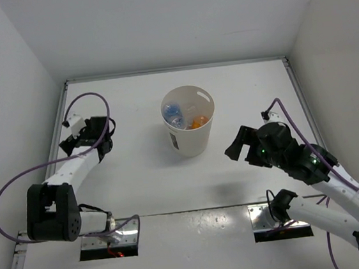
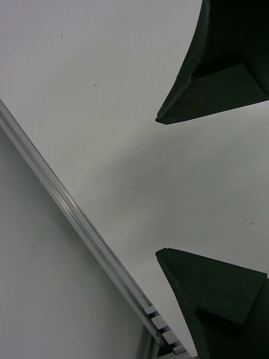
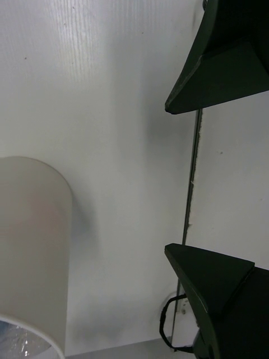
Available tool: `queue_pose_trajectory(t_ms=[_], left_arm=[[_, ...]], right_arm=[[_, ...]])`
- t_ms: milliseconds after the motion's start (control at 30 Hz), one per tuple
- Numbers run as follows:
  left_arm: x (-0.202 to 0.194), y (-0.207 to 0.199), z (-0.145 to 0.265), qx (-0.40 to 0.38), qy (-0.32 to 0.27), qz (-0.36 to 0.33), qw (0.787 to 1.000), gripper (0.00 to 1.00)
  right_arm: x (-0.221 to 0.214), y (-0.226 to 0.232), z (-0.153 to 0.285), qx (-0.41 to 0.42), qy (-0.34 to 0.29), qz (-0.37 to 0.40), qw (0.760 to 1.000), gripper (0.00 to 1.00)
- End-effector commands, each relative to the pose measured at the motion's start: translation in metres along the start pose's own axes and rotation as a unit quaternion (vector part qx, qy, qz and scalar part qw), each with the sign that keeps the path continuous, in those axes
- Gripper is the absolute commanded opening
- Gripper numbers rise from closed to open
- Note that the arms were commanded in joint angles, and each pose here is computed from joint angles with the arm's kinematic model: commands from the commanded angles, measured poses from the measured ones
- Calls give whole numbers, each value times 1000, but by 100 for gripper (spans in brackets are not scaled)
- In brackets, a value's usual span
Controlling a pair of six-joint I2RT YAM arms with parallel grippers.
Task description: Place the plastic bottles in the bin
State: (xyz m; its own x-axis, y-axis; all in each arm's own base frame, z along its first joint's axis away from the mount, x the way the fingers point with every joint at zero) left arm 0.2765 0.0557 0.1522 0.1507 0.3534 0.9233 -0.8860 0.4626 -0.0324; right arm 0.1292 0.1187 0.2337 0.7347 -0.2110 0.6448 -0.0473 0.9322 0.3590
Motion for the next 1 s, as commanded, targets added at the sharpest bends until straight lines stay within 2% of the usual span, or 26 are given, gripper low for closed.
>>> queue_pose_trajectory(t_ms=[0, 367, 433, 500, 567, 633, 800, 833, 900, 967], left_arm=[[-1, 7, -4, 7, 25, 31, 999, 100], [14, 18, -22, 18, 54, 108, 993, 100], [5, 21, -24, 24, 60, 98, 993, 100], [1, 21, -22, 26, 46, 90, 995, 100], [0, 27, -19, 44, 7, 86, 995, 100], [3, 26, -19, 21, -1, 67, 998, 100], [4, 23, -18, -7, 16, 88, 996, 100], [1, 17, -17, -40, 32, 59, 997, 100], [1, 7, -15, -90, 37, 50, 994, 100], [2, -5, -10, -148, 53, 89, 983, 100]], right_arm=[[13, 11, 9, 41, -35, -4, 999, 100], [40, 31, 14, 70, -69, 24, 995, 100], [39, 31, 8, 58, -63, 26, 996, 100], [38, 31, 5, 54, -58, 28, 996, 100], [39, 31, 2, 47, -57, 28, 997, 100], [36, 29, 0, 44, -53, 29, 997, 100], [40, 31, 0, 51, -63, 37, 996, 100], [40, 31, 0, 51, -63, 42, 996, 100], [43, 32, 2, 50, -70, 41, 995, 100], [41, 29, -1, 35, -58, 49, 997, 100]])
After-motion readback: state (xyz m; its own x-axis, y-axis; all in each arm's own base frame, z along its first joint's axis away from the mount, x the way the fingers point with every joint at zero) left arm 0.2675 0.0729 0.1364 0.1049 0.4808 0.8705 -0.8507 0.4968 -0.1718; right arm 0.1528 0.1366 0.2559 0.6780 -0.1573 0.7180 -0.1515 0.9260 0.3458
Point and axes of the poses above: each gripper's point midway between its finger pads, its own z axis back along the fingers, its own y axis along the line the jaws close on, x = y × z, the point moved 6 cm from there along z, back along the fingers, and after that the axes turned 11 degrees about z, right-handed, at the moved point
